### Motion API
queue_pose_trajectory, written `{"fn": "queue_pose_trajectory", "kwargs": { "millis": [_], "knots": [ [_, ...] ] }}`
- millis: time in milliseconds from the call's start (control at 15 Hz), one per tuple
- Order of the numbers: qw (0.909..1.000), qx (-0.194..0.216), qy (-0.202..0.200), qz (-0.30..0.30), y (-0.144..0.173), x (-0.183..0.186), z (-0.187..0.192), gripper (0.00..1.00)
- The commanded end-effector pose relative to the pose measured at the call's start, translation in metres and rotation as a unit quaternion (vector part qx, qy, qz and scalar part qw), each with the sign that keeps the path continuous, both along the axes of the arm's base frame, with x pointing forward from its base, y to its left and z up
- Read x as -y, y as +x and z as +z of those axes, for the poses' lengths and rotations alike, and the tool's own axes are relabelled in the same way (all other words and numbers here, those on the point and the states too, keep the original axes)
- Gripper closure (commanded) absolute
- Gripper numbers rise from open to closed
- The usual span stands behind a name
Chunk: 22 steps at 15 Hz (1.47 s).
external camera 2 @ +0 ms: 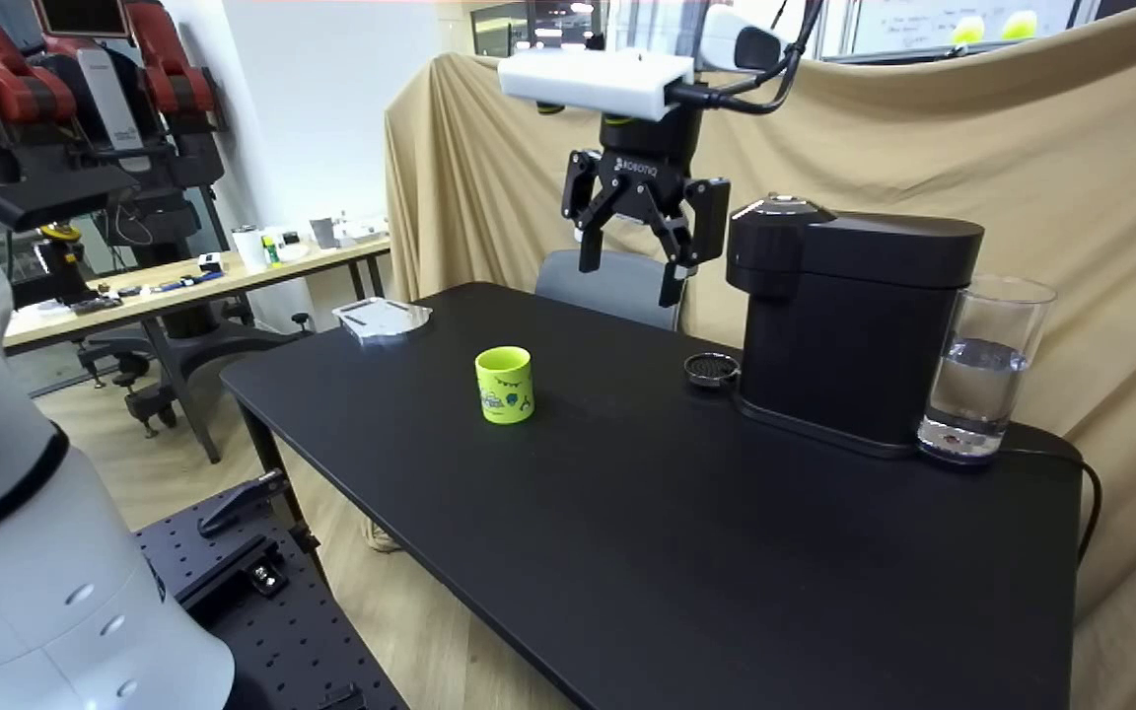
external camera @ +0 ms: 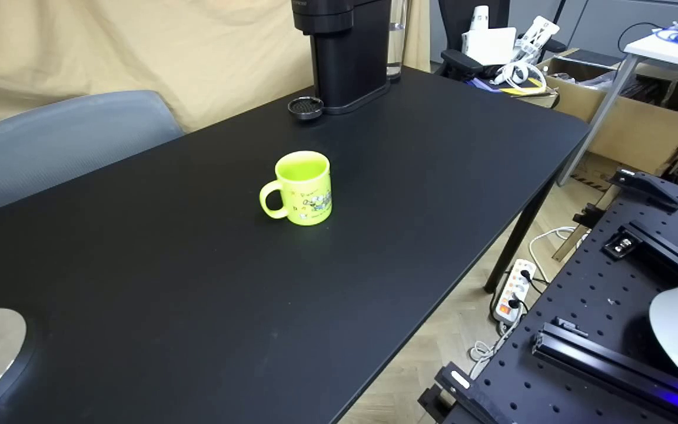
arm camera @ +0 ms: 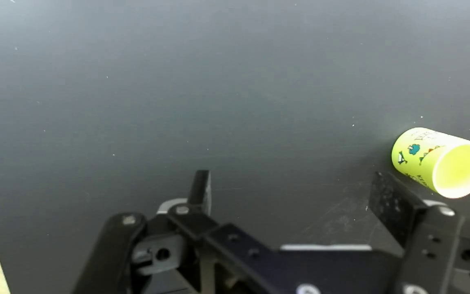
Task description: Move the mug slightly backward
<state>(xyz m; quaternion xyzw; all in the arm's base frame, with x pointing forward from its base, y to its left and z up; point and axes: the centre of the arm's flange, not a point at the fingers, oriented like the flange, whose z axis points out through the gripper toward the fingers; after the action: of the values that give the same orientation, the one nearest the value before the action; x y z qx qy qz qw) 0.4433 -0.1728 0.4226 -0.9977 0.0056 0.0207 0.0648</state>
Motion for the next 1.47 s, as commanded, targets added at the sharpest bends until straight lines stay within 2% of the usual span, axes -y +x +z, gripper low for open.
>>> {"fn": "queue_pose_trajectory", "kwargs": {
  "millis": [0, 733, 1000, 1267, 1400],
  "knots": [
    [1.0, 0.0, 0.0, 0.0, 0.0, 0.0, 0.0, 0.0],
    [0.9999, 0.002, -0.003, 0.01, 0.002, -0.007, -0.005, 0.0],
    [0.9972, 0.034, -0.036, 0.057, 0.009, -0.056, -0.039, 0.0],
    [0.9833, 0.115, -0.062, 0.127, 0.019, -0.132, -0.092, 0.0],
    [0.9769, 0.147, -0.057, 0.144, 0.018, -0.172, -0.113, 0.0]
  ]
}}
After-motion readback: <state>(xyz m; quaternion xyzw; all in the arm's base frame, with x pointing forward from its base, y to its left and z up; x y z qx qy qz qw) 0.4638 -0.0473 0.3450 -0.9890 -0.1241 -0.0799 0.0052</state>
